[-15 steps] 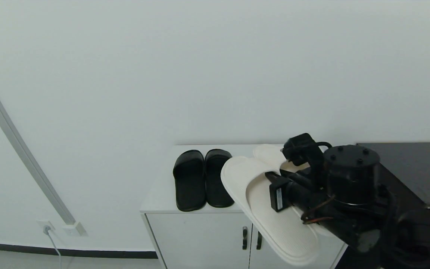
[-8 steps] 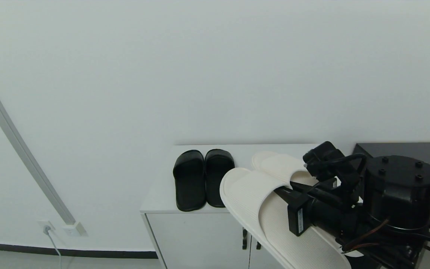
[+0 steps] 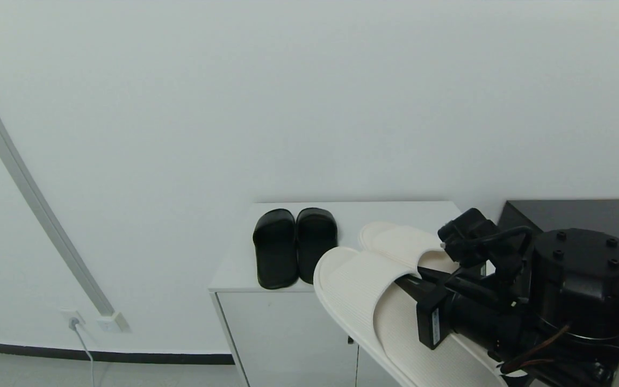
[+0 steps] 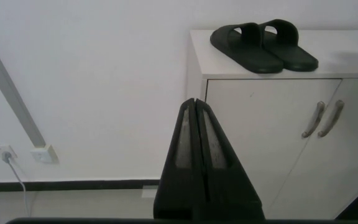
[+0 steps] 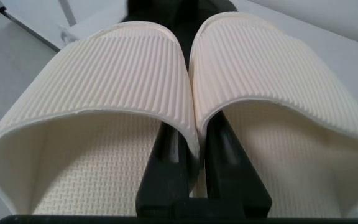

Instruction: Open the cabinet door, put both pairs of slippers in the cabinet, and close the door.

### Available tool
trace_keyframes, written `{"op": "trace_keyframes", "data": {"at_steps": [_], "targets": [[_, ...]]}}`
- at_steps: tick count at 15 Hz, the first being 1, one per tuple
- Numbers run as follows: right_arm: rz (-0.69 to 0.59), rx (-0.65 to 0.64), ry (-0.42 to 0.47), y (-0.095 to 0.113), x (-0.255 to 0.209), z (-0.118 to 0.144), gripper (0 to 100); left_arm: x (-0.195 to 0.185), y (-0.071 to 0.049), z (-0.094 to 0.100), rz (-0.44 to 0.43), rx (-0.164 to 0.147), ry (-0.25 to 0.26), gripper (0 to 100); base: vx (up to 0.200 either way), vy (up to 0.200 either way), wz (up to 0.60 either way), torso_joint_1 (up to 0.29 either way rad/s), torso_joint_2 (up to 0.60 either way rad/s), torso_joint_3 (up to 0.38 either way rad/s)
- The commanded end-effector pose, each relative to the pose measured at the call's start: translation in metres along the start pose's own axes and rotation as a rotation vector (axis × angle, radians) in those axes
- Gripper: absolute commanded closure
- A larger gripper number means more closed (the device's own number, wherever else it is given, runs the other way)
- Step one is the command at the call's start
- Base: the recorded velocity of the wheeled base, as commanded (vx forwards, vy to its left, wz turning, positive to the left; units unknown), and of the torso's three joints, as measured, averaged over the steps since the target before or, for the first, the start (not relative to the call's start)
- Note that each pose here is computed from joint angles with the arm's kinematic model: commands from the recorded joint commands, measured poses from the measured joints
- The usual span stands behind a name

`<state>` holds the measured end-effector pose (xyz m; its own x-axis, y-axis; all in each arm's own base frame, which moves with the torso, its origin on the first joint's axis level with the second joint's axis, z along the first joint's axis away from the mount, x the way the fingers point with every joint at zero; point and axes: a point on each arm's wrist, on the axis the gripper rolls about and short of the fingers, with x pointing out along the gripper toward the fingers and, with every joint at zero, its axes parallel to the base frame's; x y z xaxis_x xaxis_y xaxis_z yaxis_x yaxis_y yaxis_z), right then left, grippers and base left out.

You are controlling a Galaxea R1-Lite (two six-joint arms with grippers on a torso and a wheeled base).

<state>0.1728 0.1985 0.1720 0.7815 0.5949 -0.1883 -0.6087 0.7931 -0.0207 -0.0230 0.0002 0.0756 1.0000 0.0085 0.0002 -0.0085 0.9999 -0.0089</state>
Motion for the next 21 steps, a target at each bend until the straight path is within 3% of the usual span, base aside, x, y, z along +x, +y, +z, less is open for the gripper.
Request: {"op": "trace_keyframes", "data": {"at_steps": [1,4,21], "targets": [[-0.001,-0.002,0.008,0.0,0.0,-0.002,100,0.0,0.0,0.0,0.002,0.0,0.002,100,-0.2,0.0,0.0,-0.012,-0.01,0.002],[-0.001,-0.002,0.011,-0.001,-0.001,-0.004,100,0.0,0.0,0.0,0.001,0.0,0.002,100,-0.2,0.0,0.0,-0.001,0.0,0.001],[-0.022,-0.006,0.049,-0.006,-0.001,-0.014,100,0.0,0.0,0.0,-0.001,0.004,0.002,100,0.0,0.0,0.0,-0.012,0.02,0.015]]}}
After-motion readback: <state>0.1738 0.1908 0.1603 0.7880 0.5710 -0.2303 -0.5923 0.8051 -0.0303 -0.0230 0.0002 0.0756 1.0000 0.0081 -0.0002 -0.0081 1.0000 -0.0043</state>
